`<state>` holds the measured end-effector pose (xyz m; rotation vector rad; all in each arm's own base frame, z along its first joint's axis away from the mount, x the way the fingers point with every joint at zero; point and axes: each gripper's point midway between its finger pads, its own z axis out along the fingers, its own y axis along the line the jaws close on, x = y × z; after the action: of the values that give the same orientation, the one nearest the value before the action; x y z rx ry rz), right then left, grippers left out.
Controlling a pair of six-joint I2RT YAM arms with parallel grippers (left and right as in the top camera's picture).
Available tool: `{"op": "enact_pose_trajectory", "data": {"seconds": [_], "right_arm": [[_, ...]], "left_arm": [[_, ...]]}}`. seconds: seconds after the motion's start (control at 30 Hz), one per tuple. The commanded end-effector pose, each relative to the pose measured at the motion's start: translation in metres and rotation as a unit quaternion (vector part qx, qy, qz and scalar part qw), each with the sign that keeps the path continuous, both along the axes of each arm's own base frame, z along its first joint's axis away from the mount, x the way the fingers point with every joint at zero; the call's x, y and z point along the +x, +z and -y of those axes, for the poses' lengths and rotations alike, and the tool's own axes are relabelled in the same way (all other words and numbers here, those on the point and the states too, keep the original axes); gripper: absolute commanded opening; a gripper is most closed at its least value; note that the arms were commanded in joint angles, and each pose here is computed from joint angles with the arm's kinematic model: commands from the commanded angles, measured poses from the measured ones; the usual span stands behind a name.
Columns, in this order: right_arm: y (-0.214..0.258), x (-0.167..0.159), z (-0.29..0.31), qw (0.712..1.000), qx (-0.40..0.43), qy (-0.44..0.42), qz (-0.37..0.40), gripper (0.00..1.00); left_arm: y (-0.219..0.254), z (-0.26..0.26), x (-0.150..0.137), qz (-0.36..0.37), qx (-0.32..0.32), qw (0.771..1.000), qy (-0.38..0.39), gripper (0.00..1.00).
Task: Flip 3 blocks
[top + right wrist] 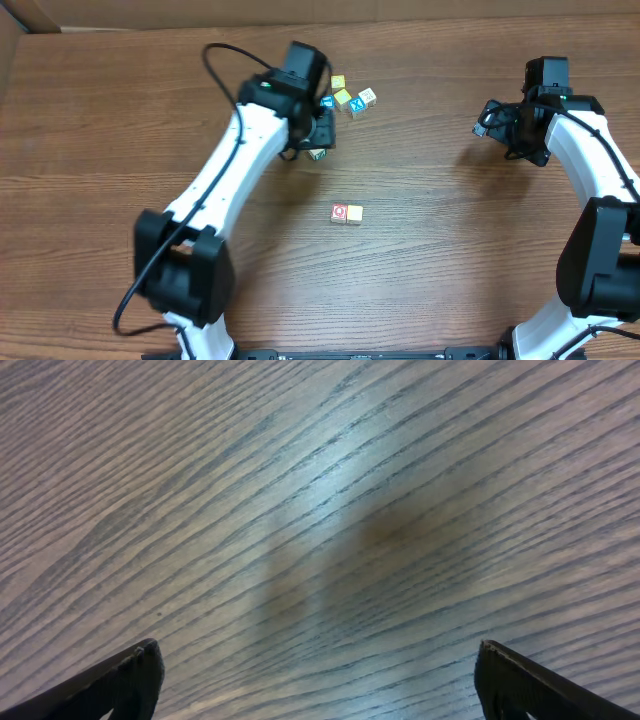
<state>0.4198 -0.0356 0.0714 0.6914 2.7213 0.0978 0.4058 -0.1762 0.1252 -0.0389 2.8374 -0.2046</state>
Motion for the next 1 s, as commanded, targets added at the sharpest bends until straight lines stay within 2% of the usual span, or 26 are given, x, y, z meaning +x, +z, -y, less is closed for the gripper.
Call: {"op": "enact_pose_trajectory", "data": {"seconds": [0.0,0.17,0.33,0.47,0.5,0.53,0.6,0.63,0.77,0.87,0.97], "right_arm": [[0.004,0.004,0.001,1.000,-0.002,0.001,0.008,1.00],[0.004,0.004,0.001,1.000,-0.002,0.001,0.008,1.00],[0.004,0.004,0.001,1.000,-0.002,0.001,0.008,1.00],[0.004,0.004,0.001,1.000,-0.002,0.001,0.008,1.00],[0.004,0.004,0.001,1.000,-0.002,0.001,0.008,1.00],[0.004,0.004,0.001,1.000,-0.002,0.001,0.008,1.00],[0.004,0.004,0.001,1.000,-0.002,0.001,0.008,1.00],[0.004,0.004,0.001,1.000,-0.002,0.001,0.008,1.00],[0.004,0.004,0.001,1.000,-0.002,0.001,0.008,1.00],[0.004,0.004,0.001,1.000,-0.002,0.001,0.008,1.00],[0.004,0.004,0.001,1.000,-0.002,0.001,0.008,1.00]], "left_arm": [[-0.036,0.007,0.005,-0.013,0.030,0.999,-0.007,0.65],[-0.072,0.000,0.020,-0.010,0.073,0.997,0.013,0.67],[-0.089,-0.009,0.028,-0.011,0.079,0.995,0.057,0.61],[-0.102,-0.010,0.028,-0.021,0.084,0.994,0.060,0.56],[-0.106,-0.010,0.027,-0.025,0.086,0.994,0.059,0.54],[-0.108,-0.010,0.027,-0.027,0.087,0.994,0.059,0.47],[-0.110,-0.010,0.028,-0.025,0.086,0.994,0.059,0.27],[-0.109,-0.009,0.031,-0.021,0.084,0.994,0.061,0.24],[-0.108,-0.005,0.034,-0.016,0.073,0.995,0.059,0.27],[-0.108,-0.010,0.034,-0.014,0.086,0.994,0.062,0.35],[-0.106,-0.014,0.038,-0.004,0.096,0.993,0.065,0.29]]}}
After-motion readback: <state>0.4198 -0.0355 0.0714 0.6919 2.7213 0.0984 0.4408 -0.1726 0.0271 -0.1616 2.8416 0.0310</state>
